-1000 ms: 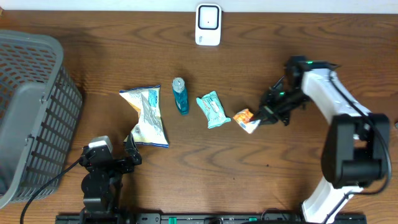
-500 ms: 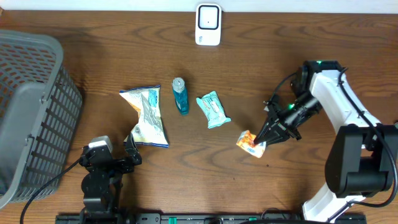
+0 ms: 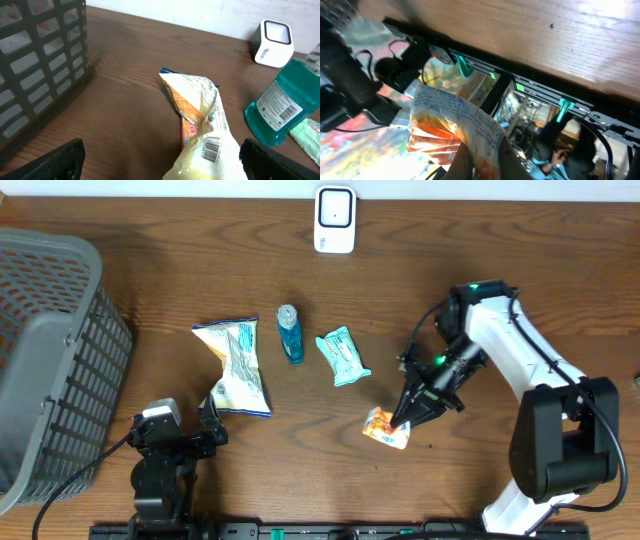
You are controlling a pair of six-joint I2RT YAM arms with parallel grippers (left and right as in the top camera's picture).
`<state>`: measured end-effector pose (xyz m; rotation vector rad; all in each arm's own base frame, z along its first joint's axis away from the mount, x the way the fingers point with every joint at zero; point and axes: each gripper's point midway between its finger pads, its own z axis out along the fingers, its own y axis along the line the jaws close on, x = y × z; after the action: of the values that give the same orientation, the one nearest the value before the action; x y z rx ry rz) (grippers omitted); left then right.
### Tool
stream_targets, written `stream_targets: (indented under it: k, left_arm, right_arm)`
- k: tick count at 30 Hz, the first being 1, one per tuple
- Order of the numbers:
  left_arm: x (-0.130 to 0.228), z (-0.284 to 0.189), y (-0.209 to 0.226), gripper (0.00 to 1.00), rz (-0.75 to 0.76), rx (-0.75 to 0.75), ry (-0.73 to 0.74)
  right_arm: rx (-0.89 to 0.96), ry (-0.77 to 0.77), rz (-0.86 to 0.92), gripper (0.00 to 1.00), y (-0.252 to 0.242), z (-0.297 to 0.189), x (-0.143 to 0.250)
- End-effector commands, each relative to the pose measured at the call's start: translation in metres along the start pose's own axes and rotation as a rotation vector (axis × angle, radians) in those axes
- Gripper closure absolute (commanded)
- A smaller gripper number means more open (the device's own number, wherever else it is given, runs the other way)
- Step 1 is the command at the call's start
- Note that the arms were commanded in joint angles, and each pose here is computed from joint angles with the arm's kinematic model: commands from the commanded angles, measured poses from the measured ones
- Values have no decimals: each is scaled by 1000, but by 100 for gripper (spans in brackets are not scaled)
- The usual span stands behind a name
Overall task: Scan the item barcode
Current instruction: 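Lift the orange tissue pack with the right gripper toward the right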
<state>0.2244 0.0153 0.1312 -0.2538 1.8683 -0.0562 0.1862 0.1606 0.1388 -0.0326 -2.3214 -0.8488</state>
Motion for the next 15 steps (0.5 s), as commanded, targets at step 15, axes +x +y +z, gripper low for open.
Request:
stream_targets:
  k: [15]
  left_arm:
    - [0, 0, 1, 2, -12, -3, -5]
  right_arm:
    - [38, 26, -95, 99, 16, 15, 16]
